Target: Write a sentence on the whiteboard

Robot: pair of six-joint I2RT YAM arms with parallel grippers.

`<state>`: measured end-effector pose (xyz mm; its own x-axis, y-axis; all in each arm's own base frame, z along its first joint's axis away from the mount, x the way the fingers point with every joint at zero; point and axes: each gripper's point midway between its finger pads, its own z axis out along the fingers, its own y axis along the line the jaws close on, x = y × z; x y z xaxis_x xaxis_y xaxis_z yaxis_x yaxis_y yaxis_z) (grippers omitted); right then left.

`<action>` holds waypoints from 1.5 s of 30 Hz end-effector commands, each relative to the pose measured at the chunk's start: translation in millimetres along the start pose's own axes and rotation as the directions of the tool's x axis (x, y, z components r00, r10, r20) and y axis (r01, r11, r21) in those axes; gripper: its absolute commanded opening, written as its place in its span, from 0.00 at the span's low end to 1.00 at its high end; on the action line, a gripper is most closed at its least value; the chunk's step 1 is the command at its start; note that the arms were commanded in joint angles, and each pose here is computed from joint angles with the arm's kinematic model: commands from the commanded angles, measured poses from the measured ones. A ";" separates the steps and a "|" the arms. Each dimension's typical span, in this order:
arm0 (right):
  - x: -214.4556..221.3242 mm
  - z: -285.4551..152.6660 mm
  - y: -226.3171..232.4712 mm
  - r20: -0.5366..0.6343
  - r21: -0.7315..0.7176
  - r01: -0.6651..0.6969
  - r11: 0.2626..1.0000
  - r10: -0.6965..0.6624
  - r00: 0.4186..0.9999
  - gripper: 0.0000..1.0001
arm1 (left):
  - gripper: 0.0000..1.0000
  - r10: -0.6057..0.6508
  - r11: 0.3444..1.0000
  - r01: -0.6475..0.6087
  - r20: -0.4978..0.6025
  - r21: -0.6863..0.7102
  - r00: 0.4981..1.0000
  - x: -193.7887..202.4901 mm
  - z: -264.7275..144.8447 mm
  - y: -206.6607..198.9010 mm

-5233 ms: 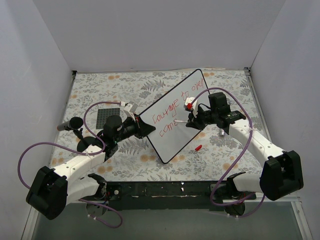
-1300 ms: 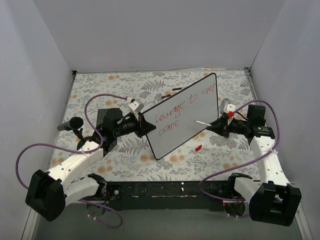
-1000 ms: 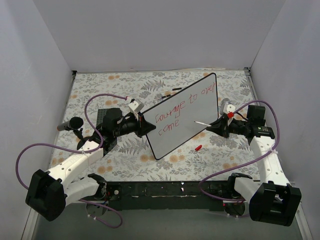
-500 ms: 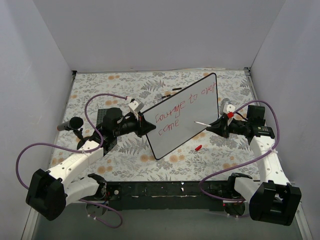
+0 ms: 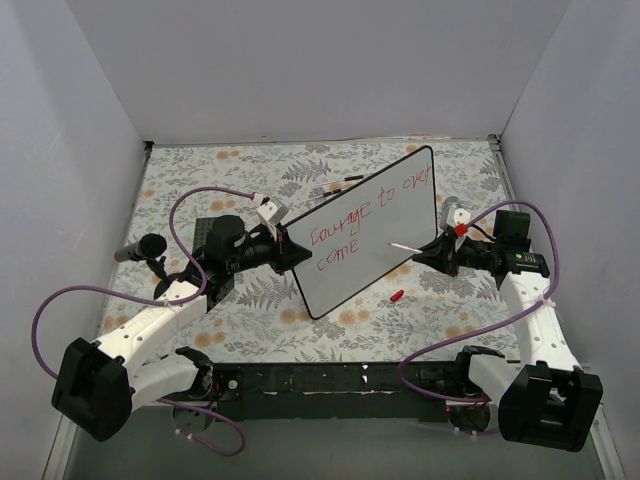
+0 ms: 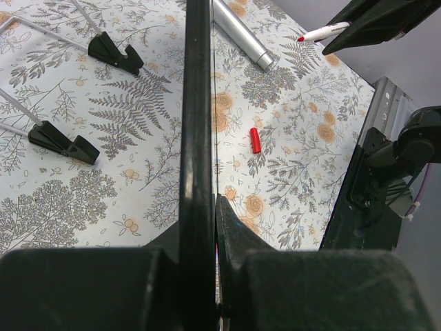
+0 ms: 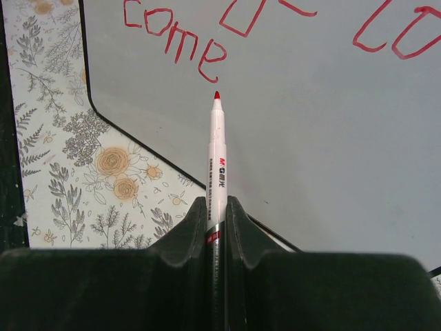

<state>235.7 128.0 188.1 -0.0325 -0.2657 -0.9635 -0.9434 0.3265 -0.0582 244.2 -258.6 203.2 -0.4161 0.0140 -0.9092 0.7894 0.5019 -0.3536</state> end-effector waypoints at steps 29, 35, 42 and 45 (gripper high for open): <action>-8.6 -2.5 -2.5 0.013 0.017 0.025 1.000 -0.026 1.000 0.01 | 0.00 0.033 0.999 -0.033 -0.029 0.000 0.999 9.4 -2.0 1.5; -12.6 -3.1 -0.3 0.021 0.014 0.037 0.999 -0.038 0.999 0.01 | 0.00 0.000 1.000 0.000 -0.024 0.006 1.000 5.5 0.4 -0.3; -26.0 -6.1 -3.6 0.010 0.025 0.069 0.997 -0.069 0.998 0.01 | 0.00 -0.012 1.000 0.012 -0.010 -0.008 1.000 -2.9 -2.3 -2.1; -32.5 -9.3 -8.9 -0.009 0.043 0.072 0.997 -0.071 0.997 0.01 | 0.00 -0.022 1.000 0.022 0.003 -0.019 1.000 -6.3 -3.9 -1.8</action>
<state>235.8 126.5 195.6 -0.0241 -0.2793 -0.9599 -0.9366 0.3419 -0.0760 243.3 -259.2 203.4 -0.4420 -0.0017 -0.8970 0.7749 0.5029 -0.3828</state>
